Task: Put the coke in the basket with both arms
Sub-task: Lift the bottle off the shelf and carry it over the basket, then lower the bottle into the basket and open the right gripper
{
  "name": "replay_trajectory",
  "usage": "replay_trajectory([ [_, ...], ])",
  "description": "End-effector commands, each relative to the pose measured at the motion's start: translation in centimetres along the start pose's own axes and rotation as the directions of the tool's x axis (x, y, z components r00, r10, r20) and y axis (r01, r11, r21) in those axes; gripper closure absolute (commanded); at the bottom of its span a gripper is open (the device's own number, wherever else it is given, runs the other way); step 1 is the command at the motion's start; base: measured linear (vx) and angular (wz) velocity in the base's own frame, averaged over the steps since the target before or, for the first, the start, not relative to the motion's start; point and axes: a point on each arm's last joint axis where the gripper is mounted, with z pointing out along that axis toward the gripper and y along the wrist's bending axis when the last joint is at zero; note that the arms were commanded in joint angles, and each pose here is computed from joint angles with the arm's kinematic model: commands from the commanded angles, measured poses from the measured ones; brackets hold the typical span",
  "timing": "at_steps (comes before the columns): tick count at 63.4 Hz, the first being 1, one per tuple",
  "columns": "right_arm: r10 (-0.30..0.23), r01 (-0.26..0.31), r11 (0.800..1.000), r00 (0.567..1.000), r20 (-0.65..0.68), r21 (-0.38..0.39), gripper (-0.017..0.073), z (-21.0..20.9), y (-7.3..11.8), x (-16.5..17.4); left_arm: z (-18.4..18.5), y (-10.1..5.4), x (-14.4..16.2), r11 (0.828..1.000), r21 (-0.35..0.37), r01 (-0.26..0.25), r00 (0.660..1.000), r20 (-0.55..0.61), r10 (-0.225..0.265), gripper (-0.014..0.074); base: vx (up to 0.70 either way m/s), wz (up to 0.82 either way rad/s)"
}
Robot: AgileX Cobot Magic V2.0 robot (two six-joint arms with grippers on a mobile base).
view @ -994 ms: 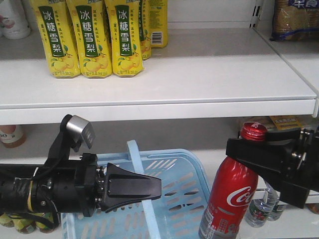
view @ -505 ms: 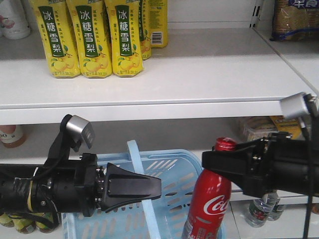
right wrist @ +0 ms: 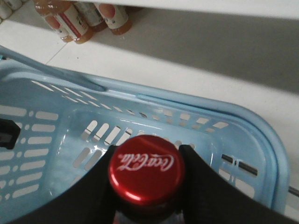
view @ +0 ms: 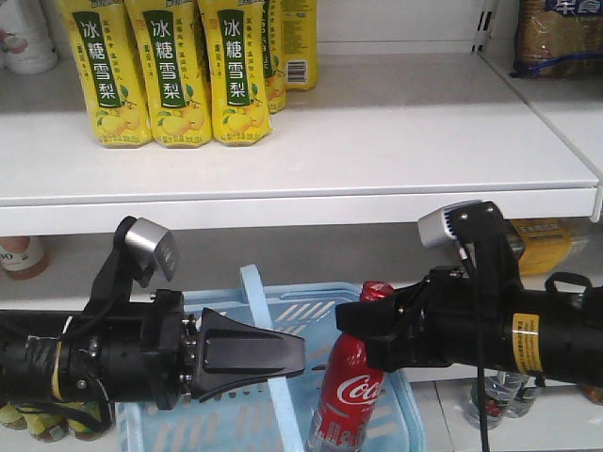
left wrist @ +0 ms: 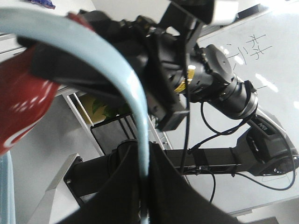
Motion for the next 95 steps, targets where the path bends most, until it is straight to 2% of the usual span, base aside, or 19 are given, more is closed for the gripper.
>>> replay_trajectory([
  [1, -0.004, 0.004, 1.000, 0.999, 0.039, -0.004, 0.0556, -0.1, 0.3, -1.2, -0.3, -3.4, 0.3, 0.969, 0.248, -0.020, 0.998, -0.048, 0.033, 0.0600, 0.00, 0.00],
  [13, -0.002, 0.001, 1.000, 0.999, 0.044, 0.018, 0.0490, 0.0, 0.1, -1.2, -0.3, -3.4, 0.3, 0.969, 0.248, -0.020, 0.998, -0.048, 0.033, 0.0600, 0.00, 0.00],
  [20, -0.002, 0.001, 1.000, 0.999, 0.043, 0.017, 0.0391, 0.0, 0.1, -1.2, -0.3, -3.4, 0.3, 0.969, 0.248, -0.020, 0.998, -0.048, 0.033, 0.0600, 0.00, 0.00],
  [33, 0.001, -0.002, 1.000, 0.999, 0.044, 0.019, 0.0132, 0.0, 0.0, -1.2, -0.3, -3.4, 0.3, 0.969, 0.248, -0.020, 0.998, -0.048, 0.033, 0.0600, 0.00, 0.00],
  [38, 0.001, -0.002, 1.000, 0.999, 0.044, 0.018, 0.0072, 0.0, 0.0, -1.2, -0.3, -3.4, 0.3, 0.969, 0.248, -0.020, 0.998, -0.048, 0.033, 0.0600, 0.00, 0.00],
  [44, 0.006, -0.007, 1.000, 0.999, 0.044, 0.019, 0.0050, 0.0, 0.0, -1.2, -0.3, -3.4, 0.3, 0.969, 0.248, -0.020, 0.998, -0.048, 0.033, 0.0600, 0.00, 0.00],
  [52, 0.017, -0.017, 1.000, 0.998, 0.052, 0.015, 0.0072, -0.2, 0.2, -1.3, -0.3, -3.4, 0.3, 0.969, 0.248, -0.020, 0.998, -0.048, 0.033, 0.0600, 0.00, 0.00],
  [57, 0.024, -0.026, 1.000, 0.997, 0.076, 0.015, 0.0135, -0.8, 0.5, -1.5, -0.3, -3.4, 0.3, 0.969, 0.248, -0.020, 0.998, -0.048, 0.033, 0.0600, 0.00, 0.00],
  [62, 0.009, -0.013, 1.000, 0.993, 0.119, 0.028, 0.0242, -1.7, 0.8, -1.9, -0.3, -3.4, 0.3, 0.969, 0.248, -0.020, 0.998, -0.048, 0.033, 0.0600, 0.00, 0.00],
  [66, -0.011, 0.005, 0.999, 0.986, 0.163, 0.032, 0.0373, -2.7, 1.3, -2.3, -0.3, -3.4, 0.3, 0.969, 0.248, -0.020, 0.998, -0.048, 0.033, 0.0600, 0.00, 0.00],
  [73, -0.069, 0.064, 0.998, 0.971, 0.228, 0.028, 0.0575, -4.6, 2.4, -2.7, -0.3, -3.4, 0.3, 0.969, 0.248, -0.020, 0.998, -0.048, 0.033, 0.0600, 0.00, 0.00],
  [77, -0.116, 0.112, 0.993, 0.956, 0.269, 0.030, 0.0571, -5.8, 3.1, -2.8, -0.3, -3.4, 0.3, 0.969, 0.248, -0.020, 0.998, -0.048, 0.033, 0.0600, 0.00, 0.00],
  [81, -0.141, 0.134, 0.990, 0.939, 0.313, 0.043, 0.0564, -7.1, 3.7, -2.7, -0.3, -3.4, 0.3, 0.969, 0.248, -0.020, 0.998, -0.048, 0.033, 0.0600, 0.00, 0.00],
  [89, -0.189, 0.146, 0.979, 0.909, 0.370, 0.141, 0.0564, -8.8, 3.2, -0.6, -0.3, -3.4, 0.3, 0.969, 0.248, -0.020, 0.998, -0.048, 0.033, 0.0600, 0.00, 0.00],
  [95, -0.200, 0.110, 0.966, 0.892, 0.405, 0.233, 0.0564, -9.9, 2.2, 1.9, -0.3, -3.4, 0.3, 0.969, 0.248, -0.020, 0.998, -0.048, 0.033, 0.0600, 0.00, 0.00],
])
